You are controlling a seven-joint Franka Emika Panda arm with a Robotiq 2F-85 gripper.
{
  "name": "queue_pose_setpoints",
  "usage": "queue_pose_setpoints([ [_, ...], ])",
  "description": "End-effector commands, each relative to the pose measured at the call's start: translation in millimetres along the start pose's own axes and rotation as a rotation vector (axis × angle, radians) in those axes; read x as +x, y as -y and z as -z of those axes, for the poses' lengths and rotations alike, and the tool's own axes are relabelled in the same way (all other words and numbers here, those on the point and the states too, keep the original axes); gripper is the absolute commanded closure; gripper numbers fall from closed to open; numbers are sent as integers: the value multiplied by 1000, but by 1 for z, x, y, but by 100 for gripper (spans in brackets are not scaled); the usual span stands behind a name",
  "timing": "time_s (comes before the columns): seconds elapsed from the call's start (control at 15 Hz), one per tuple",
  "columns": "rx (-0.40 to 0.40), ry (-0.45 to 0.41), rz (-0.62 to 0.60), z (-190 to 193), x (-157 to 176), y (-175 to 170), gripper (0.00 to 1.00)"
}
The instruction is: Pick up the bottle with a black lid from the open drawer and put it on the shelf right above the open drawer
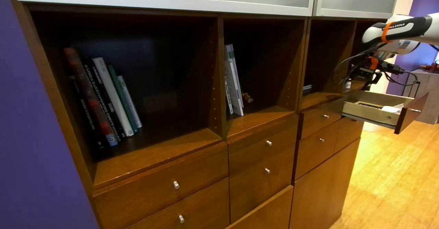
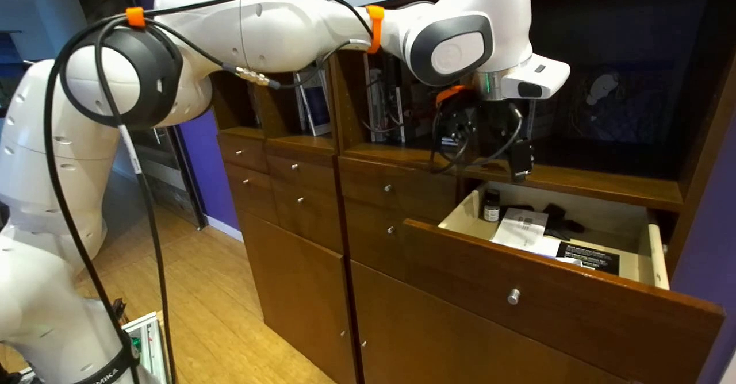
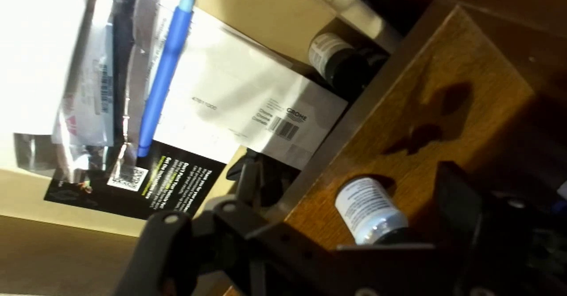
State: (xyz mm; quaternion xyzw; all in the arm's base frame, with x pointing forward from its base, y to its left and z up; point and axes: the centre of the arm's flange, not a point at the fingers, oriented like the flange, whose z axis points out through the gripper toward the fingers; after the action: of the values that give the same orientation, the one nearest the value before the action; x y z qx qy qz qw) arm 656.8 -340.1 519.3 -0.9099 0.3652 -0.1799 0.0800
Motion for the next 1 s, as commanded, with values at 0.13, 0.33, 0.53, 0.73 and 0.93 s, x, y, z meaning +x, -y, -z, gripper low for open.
queue_pose_setpoints([
  [0.13,-116,29,56,47,-43,-48,0],
  [0.33,-177,59,175,78,-78,-71,0],
  [0.53,-186,79,287,106,-111,-76,0],
  [0.73,-124,154,377,131,-150,-70,0],
  [0.93,-76,238,425,151,-200,-67,0],
])
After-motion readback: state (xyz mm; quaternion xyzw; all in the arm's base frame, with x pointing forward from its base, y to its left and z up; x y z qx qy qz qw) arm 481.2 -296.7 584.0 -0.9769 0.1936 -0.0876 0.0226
